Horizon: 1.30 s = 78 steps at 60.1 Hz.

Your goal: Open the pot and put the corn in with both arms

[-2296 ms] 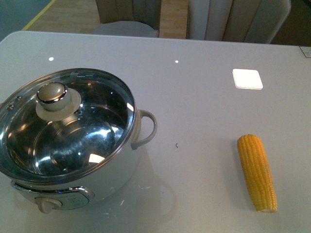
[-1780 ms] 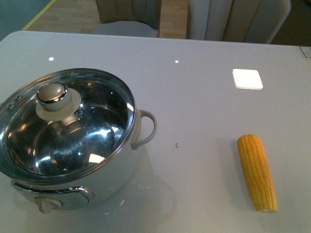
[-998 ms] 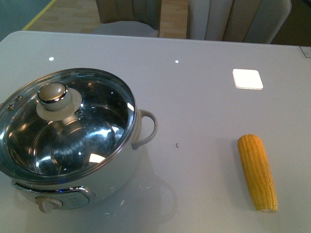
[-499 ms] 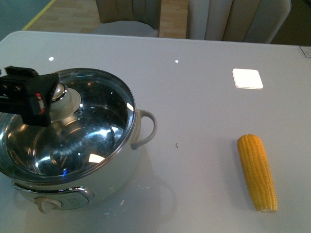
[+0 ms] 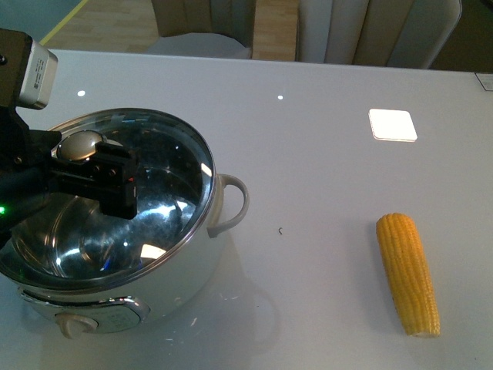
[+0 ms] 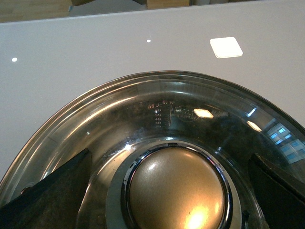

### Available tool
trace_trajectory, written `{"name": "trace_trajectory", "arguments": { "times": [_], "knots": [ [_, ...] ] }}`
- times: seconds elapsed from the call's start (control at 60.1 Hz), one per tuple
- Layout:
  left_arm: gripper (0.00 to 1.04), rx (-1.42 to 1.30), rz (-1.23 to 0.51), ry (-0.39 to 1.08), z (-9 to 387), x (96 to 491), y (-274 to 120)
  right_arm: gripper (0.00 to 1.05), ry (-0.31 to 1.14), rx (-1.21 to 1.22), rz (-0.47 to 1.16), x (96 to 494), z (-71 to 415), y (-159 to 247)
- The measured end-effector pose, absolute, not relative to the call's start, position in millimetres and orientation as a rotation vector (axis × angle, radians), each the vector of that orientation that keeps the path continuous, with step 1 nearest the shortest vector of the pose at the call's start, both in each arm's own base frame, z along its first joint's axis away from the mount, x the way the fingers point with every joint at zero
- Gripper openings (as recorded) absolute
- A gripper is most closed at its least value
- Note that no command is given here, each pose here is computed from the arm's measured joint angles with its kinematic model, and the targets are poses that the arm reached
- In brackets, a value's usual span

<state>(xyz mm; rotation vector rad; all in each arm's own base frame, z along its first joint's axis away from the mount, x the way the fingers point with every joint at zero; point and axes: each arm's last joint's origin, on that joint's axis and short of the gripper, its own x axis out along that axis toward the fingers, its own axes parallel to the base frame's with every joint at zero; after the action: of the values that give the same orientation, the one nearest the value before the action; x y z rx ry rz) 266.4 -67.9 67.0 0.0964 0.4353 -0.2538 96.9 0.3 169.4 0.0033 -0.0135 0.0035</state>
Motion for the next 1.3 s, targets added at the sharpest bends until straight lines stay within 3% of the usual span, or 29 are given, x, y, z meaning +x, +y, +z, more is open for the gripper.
{"name": "trace_trajectory", "arguments": {
  "times": [0.233, 0.599, 1.081, 1.298],
  "knots": [
    [0.96, 0.091, -0.252, 0.443, 62, 272, -69, 0.96, -0.014, 0.003, 0.003, 97, 169, 0],
    [0.44, 0.057, -0.235, 0.444, 61, 275, -67, 0.96, -0.014, 0.003, 0.003, 97, 169, 0],
    [0.43, 0.050, -0.219, 0.448, 78, 277, -65, 0.96, -0.014, 0.003, 0.003, 97, 169, 0],
    [0.43, 0.019, -0.155, 0.366, 119, 288, -51, 0.96, -0.014, 0.003, 0.003, 97, 169, 0]
  ]
}}
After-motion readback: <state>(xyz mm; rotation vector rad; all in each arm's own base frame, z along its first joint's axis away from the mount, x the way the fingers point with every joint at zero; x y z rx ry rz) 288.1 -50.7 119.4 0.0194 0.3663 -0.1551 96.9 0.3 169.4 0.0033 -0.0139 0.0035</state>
